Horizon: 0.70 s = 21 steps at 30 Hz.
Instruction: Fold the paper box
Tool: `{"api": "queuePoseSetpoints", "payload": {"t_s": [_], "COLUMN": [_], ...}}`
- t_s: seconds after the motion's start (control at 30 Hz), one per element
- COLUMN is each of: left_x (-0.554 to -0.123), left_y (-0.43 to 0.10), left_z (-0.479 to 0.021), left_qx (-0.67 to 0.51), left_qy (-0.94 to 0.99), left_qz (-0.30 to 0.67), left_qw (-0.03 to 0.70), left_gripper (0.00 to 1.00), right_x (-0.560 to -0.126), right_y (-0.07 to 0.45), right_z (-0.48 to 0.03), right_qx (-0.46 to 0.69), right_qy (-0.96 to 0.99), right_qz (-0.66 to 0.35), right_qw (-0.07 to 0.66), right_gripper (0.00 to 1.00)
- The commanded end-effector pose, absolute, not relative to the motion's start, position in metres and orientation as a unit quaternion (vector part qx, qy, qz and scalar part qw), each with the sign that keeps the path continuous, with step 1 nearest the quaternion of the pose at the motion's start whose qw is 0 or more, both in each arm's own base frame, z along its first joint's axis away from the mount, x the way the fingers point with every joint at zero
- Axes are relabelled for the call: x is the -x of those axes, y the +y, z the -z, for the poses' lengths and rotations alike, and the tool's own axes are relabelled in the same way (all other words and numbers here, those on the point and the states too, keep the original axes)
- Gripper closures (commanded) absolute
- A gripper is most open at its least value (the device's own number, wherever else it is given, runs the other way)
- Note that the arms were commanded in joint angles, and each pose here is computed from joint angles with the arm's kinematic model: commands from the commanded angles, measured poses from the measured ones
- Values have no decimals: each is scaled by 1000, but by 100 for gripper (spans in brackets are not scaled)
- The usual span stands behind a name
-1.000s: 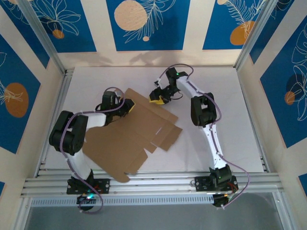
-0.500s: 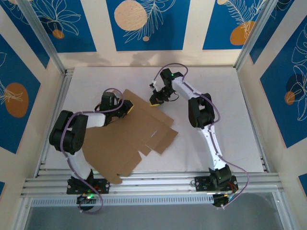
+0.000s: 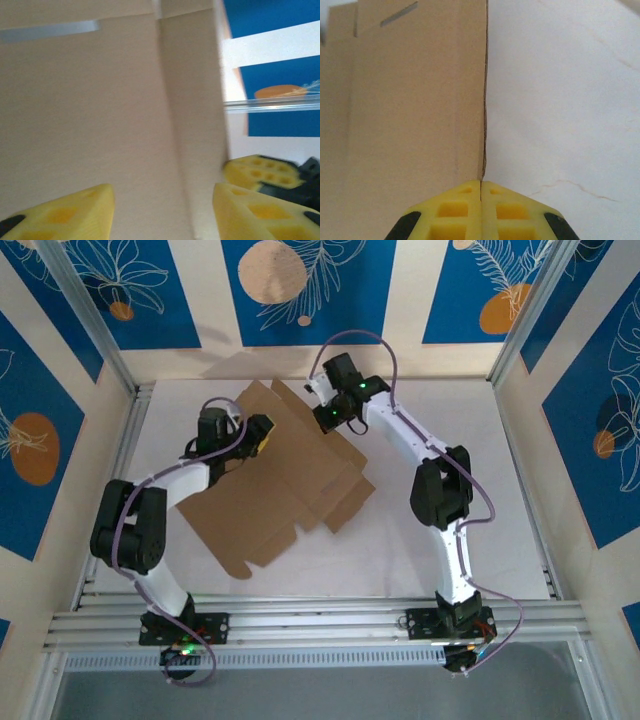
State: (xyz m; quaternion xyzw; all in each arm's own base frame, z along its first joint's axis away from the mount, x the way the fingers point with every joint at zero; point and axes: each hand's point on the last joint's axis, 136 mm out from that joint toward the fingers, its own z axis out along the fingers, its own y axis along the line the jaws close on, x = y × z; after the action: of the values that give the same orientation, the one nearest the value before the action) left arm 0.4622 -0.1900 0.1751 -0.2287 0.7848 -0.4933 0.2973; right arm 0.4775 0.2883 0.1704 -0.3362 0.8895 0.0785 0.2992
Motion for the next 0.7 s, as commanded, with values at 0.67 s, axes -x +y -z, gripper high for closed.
{"api": "queuePoseSetpoints", "payload": {"t_s": [0.67], "left_x": [-506], "left_y": [-237], "left_z": [-211], "left_qx": [236], "left_qy": [796], "left_qz": [496], "left_qw": [255], "left_gripper": [35], "right_x": [-478], "right_y": [333], "right_z": [-275], "right_qx": [415], "right_qy": [742], "right_qz": [112], "right_qw": [514], "right_gripper": [100]}}
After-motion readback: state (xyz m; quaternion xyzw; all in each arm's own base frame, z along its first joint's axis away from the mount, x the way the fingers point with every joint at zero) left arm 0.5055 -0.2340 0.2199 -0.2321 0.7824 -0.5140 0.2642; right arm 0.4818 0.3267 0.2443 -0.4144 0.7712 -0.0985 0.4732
